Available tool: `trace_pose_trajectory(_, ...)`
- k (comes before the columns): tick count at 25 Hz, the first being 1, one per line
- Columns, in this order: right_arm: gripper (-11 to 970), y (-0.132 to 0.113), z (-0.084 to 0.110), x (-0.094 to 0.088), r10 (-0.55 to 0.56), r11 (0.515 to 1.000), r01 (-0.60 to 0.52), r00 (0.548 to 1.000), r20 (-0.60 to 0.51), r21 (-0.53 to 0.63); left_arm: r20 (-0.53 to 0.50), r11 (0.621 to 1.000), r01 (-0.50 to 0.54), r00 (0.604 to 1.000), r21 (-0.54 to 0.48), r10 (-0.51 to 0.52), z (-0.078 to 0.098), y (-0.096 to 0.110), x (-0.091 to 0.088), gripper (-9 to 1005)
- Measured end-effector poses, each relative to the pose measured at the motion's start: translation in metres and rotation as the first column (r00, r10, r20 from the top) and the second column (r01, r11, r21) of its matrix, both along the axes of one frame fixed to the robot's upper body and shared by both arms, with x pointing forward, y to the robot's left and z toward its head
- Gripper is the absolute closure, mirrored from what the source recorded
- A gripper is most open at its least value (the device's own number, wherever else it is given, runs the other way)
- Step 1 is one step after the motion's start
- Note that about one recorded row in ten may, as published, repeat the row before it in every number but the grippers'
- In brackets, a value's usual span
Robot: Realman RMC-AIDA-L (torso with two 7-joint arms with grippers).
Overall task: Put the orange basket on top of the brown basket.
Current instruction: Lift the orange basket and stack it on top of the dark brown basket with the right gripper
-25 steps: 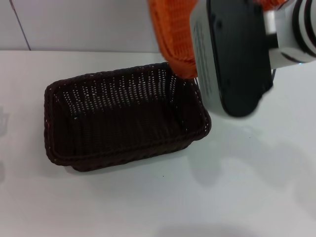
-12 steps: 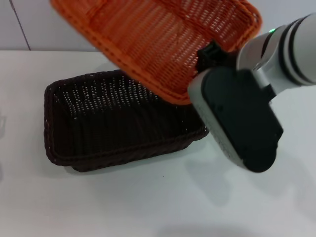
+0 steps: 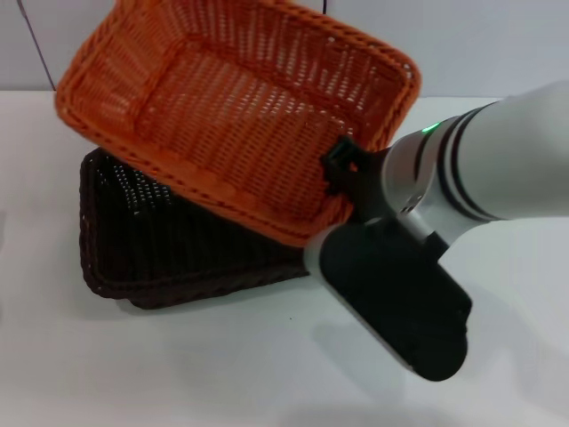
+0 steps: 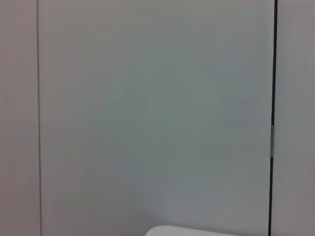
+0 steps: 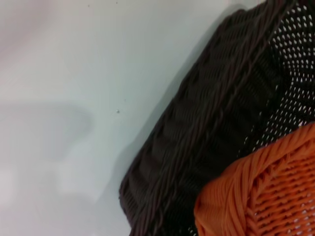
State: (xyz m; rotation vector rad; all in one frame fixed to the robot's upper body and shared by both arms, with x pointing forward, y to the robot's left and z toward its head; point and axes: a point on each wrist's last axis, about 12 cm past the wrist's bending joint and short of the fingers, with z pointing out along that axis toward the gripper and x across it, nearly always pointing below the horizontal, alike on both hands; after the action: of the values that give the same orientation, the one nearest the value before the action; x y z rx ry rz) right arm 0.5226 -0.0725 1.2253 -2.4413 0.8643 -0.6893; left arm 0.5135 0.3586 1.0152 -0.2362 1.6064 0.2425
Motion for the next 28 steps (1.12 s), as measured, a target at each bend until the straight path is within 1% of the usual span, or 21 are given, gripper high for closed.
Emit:
trace_pose_trajectory(6,826,0.007,-0.01,0.0,0.027,0.999,-0.027,1.0,-0.009,-0.034,-0.004,1.0,-0.006,1.0,-0.004,0.006,-0.001,0.001,-0.001,218)
trace_pose_trajectory(13,816,0.007,-0.026,0.001,-0.018,0.998,0.016,0.999,-0.048,-0.054,-0.013,1.0,-0.021,1.0,-0.012,0.021,-0.003,0.002,-0.004,218)
trace_pose_trajectory(16,811,0.006,-0.026,0.001,-0.035,0.999,0.033,0.998,-0.053,-0.038,-0.015,1.0,-0.022,1.0,-0.011,0.022,-0.004,0.003,-0.004,218)
trace_pose_trajectory(19,807,0.006,-0.021,-0.001,-0.043,0.999,0.042,0.998,-0.05,-0.019,-0.021,1.0,-0.022,1.0,-0.01,0.022,-0.005,0.003,-0.004,218)
trace_pose_trajectory(25,626,0.01,-0.01,-0.016,-0.032,0.999,0.032,0.998,-0.059,0.011,-0.034,1.0,-0.021,0.999,-0.014,0.021,-0.006,0.003,-0.004,218)
trace_pose_trajectory(26,594,0.011,-0.008,-0.018,-0.03,0.999,0.031,0.998,-0.062,0.018,-0.057,1.0,-0.02,0.998,-0.014,0.02,-0.009,0.004,-0.004,218)
trace_pose_trajectory(28,530,0.011,-0.005,-0.023,-0.027,0.999,0.029,0.998,-0.065,0.035,-0.062,1.0,-0.019,0.998,-0.011,0.019,-0.009,0.004,-0.003,218)
